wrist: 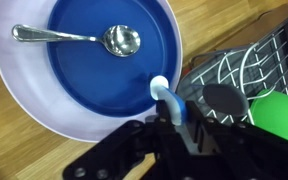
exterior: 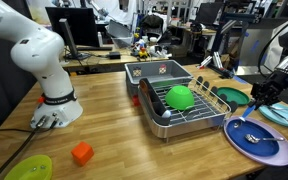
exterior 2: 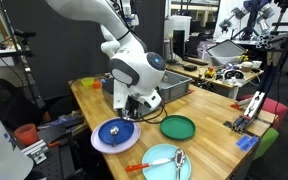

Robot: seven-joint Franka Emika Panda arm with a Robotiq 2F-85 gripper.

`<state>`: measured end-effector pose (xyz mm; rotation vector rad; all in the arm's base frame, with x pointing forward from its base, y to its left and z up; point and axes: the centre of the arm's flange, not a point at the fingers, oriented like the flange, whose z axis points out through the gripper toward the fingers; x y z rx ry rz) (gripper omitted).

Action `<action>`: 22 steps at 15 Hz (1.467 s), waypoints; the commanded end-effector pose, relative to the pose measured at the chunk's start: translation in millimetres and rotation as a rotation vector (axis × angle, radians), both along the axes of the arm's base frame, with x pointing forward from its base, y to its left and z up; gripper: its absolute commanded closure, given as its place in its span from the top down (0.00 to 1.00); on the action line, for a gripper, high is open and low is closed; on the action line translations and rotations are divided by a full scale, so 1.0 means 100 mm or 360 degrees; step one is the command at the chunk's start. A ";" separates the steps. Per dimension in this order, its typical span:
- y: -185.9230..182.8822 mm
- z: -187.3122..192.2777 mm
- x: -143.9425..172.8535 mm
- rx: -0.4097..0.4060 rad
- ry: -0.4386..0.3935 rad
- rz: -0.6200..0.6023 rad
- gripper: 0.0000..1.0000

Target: Remove the blue spoon from the dish rack and put it on the blue plate

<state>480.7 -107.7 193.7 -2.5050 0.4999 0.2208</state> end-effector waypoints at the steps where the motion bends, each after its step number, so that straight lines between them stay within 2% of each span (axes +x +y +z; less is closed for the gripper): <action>1: -0.06 -0.11 0.08 0.0022 -0.0006 -0.0050 0.06; 3: -0.08 -0.14 0.09 0.0030 0.0003 -0.0047 0.06; 6: -0.12 -0.14 0.09 0.0027 0.0011 -0.0026 0.48; 13: -0.13 -0.02 0.02 -0.0023 -0.0011 0.0007 0.97; 17: -0.01 0.27 -0.02 -0.0066 -0.0069 0.0042 1.00; 18: -0.08 0.12 0.09 -0.0038 -0.0043 0.0034 1.00; 22: -0.02 0.25 0.04 -0.0040 -0.0064 0.0043 1.00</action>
